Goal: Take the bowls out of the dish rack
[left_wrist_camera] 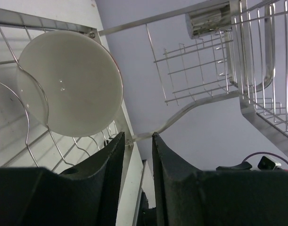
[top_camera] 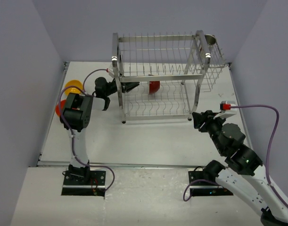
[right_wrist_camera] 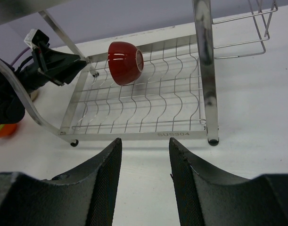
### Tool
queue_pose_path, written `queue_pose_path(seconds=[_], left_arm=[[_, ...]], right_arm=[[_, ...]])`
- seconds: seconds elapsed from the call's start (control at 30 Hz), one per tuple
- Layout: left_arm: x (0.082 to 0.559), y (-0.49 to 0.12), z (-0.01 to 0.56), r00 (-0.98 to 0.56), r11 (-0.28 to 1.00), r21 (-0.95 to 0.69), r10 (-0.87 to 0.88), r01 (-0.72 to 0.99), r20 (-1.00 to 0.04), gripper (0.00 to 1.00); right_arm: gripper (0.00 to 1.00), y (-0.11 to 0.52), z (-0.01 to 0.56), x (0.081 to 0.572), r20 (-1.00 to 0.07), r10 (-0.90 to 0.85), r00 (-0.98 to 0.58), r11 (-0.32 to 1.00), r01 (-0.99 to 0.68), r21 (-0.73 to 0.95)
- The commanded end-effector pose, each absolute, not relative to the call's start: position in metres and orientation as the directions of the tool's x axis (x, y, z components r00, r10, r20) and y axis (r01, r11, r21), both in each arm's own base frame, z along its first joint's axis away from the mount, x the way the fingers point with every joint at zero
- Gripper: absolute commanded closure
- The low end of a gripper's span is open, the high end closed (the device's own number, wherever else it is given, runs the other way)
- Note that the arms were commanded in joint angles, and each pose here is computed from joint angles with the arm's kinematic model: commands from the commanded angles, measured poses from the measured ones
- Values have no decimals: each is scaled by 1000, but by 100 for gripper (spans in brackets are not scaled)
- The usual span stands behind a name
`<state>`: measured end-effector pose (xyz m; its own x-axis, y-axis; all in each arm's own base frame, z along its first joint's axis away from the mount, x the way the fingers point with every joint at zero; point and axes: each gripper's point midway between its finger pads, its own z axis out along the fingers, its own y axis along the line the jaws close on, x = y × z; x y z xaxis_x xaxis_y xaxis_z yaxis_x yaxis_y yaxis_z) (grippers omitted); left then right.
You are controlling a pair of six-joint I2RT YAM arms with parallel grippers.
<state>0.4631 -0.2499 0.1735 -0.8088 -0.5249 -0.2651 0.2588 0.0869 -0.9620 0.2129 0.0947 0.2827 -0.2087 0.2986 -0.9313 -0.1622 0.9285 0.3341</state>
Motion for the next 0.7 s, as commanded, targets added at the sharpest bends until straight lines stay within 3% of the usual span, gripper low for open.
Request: queue_pose_path(seconds=[0.0, 0.67], left_arm=[[467, -266, 194, -787, 31, -936, -532, 350, -312, 69], [483, -299, 165, -799, 56, -938, -507, 343, -323, 69]], right_arm=[[53, 92, 297, 214, -932, 313, -181, 927, -155, 341], [53, 93, 290, 215, -930, 312, -193, 928, -146, 342]])
